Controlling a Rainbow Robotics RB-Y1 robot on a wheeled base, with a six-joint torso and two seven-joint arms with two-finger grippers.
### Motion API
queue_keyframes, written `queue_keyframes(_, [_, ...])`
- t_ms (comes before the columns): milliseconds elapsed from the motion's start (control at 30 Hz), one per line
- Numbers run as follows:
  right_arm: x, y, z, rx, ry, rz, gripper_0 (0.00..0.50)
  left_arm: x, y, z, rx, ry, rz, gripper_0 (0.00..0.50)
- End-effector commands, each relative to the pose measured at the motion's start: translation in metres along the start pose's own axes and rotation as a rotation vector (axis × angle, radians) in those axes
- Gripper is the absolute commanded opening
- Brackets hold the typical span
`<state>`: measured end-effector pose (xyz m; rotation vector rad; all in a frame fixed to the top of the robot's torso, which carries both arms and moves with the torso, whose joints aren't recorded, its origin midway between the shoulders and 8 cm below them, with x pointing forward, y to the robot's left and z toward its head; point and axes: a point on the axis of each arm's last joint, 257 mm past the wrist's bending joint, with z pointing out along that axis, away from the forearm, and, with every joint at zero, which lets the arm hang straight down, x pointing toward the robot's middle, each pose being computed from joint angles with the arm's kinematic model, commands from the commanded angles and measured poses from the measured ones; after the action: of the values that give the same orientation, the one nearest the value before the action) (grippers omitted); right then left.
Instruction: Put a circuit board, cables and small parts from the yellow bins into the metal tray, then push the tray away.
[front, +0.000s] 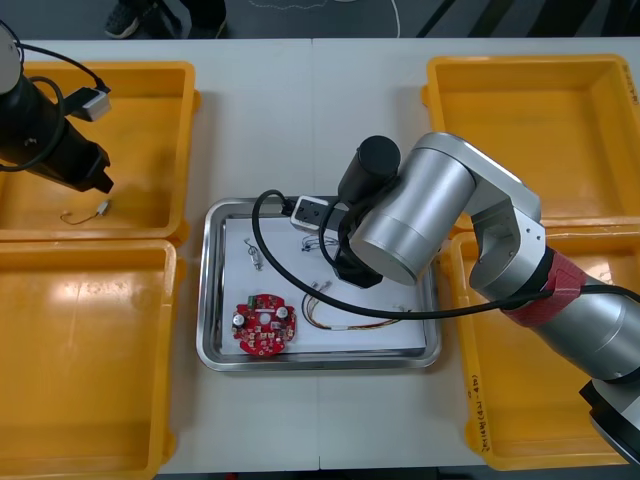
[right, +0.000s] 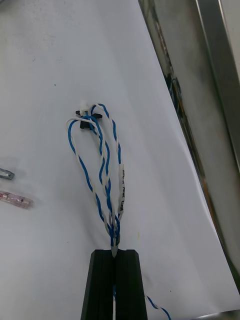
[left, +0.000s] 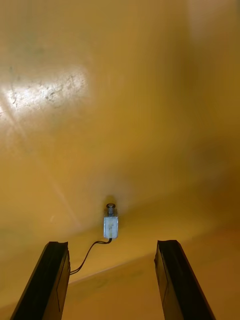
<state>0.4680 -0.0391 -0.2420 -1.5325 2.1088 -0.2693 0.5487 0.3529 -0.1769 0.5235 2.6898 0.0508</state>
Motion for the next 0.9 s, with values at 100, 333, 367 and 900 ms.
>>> queue_keyframes(100, [0.008,0.002,0.004,0.023,0.018,-0.095,0.000,0.002,-0.008,0.018,-0.001,-0.003,0.018,0.500])
queue_keyframes(333, [0.016,-0.002,0.013,0.036,0.028,-0.124,0.000,0.011,-0.002,0.025,-0.019,0.011,-0.016,0.500])
queue_keyframes(367, [0.016,-0.001,0.014,0.035,0.028,-0.125,0.000,0.011,-0.002,0.025,-0.021,0.010,-0.018,0.500])
queue_keyframes(900, [0.016,-0.005,0.018,0.043,0.024,-0.138,0.468,0.020,-0.005,0.049,-0.043,0.001,-0.059,0.500])
